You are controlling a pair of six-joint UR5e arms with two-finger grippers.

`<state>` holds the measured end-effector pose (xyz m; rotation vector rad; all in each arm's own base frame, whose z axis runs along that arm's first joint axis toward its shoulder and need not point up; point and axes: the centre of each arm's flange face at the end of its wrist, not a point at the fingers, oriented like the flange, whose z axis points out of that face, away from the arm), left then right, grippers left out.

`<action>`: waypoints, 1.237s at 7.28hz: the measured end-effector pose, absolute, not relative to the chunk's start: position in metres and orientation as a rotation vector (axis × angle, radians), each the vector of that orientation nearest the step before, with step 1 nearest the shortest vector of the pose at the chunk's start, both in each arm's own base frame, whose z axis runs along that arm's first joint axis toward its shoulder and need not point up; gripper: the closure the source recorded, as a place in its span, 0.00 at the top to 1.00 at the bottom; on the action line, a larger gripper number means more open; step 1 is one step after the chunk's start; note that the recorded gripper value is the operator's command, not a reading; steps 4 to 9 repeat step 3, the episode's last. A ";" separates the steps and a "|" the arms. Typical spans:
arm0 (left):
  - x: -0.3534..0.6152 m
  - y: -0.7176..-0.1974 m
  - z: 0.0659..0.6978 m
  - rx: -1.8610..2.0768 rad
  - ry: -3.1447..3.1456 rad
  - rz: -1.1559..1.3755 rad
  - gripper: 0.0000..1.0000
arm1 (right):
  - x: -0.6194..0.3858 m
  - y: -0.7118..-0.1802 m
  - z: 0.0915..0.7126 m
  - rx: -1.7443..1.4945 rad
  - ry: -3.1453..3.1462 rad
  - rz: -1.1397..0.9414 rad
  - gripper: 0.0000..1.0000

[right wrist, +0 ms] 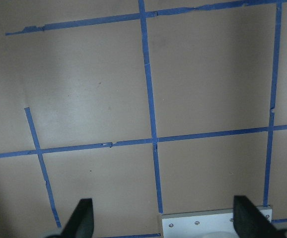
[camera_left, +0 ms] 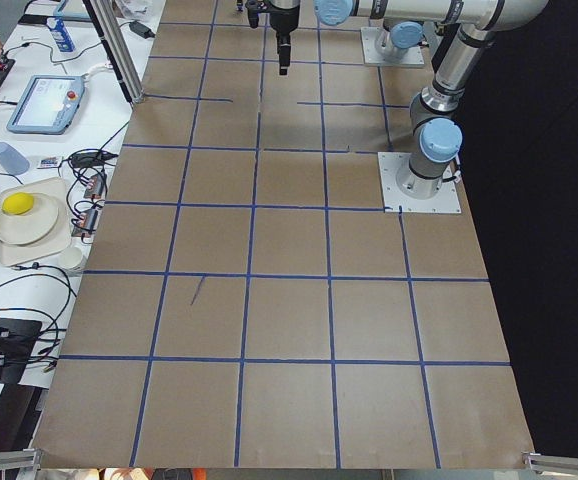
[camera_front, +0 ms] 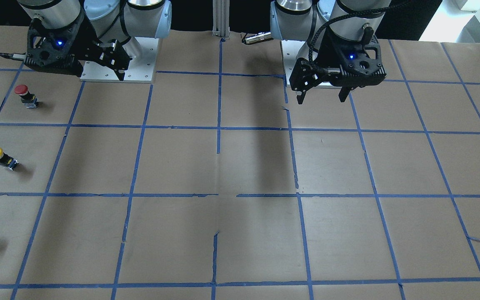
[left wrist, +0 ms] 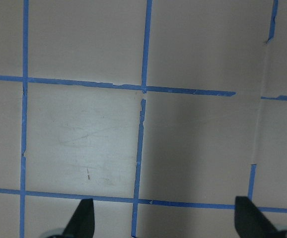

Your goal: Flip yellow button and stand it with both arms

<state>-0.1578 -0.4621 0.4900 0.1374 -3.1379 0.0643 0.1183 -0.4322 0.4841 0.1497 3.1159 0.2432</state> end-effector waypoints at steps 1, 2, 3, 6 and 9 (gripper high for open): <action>-0.158 -0.462 0.491 0.137 -3.138 0.066 1.00 | 0.118 -0.431 0.486 0.149 3.124 0.236 1.00; -0.158 -0.463 0.491 0.137 -3.137 0.067 1.00 | 0.117 -0.429 0.489 0.149 3.127 0.228 1.00; -0.158 -0.463 0.492 0.139 -3.136 0.069 1.00 | 0.117 -0.427 0.490 0.148 3.129 0.221 1.00; -0.158 -0.463 0.492 0.139 -3.136 0.069 1.00 | 0.117 -0.427 0.490 0.148 3.129 0.221 1.00; -0.158 -0.463 0.492 0.139 -3.136 0.069 1.00 | 0.117 -0.427 0.490 0.148 3.129 0.221 1.00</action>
